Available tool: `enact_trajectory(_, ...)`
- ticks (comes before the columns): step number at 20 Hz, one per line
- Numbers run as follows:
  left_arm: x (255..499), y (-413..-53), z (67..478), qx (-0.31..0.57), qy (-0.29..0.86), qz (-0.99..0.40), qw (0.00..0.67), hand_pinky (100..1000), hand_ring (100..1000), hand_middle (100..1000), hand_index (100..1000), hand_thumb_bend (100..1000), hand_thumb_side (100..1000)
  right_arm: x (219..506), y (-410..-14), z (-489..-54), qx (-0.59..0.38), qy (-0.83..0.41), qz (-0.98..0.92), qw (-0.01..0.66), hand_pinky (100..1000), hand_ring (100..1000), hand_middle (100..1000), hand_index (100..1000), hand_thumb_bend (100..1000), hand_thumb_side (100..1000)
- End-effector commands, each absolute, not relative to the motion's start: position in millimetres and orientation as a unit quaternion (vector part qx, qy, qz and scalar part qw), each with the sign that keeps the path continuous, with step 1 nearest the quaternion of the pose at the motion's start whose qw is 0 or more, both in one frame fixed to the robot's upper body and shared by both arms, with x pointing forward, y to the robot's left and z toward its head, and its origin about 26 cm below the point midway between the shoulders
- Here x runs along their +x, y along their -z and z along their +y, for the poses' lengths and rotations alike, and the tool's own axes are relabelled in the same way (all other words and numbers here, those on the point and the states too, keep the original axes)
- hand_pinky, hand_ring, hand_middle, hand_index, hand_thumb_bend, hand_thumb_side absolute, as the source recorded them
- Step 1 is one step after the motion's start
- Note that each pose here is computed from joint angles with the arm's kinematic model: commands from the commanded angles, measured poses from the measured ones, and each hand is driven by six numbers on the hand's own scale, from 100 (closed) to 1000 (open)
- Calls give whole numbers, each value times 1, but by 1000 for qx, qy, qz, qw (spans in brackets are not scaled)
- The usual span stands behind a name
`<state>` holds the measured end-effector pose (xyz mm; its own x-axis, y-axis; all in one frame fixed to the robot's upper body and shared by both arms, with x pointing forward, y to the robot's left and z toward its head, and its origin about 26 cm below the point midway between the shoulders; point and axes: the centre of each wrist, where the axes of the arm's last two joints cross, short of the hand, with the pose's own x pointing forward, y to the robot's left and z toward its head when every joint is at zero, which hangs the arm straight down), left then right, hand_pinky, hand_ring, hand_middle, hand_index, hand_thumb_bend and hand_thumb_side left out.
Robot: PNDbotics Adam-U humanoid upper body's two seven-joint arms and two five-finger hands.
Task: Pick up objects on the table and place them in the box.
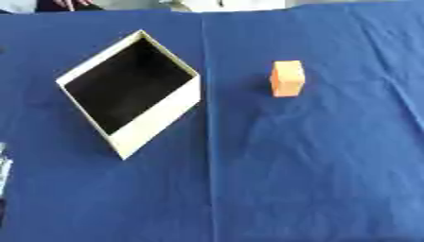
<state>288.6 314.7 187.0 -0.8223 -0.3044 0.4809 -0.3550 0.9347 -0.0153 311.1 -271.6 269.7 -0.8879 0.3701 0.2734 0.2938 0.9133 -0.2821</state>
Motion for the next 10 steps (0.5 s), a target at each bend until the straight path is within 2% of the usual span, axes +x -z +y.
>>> enact_trajectory(1, 286, -195, 316, 176, -48, -956, 229, 420, 548, 620, 690, 168, 623, 307, -279, -272, -177, -122, -966, 145, 789, 696, 641, 750, 100, 840)
enact_trajectory(10, 286, -196, 317, 178, -41, -956, 228, 420, 549, 620, 690, 168, 623, 305, -294, -274, -205, -165, -955, 136, 802, 723, 668, 766, 100, 827)
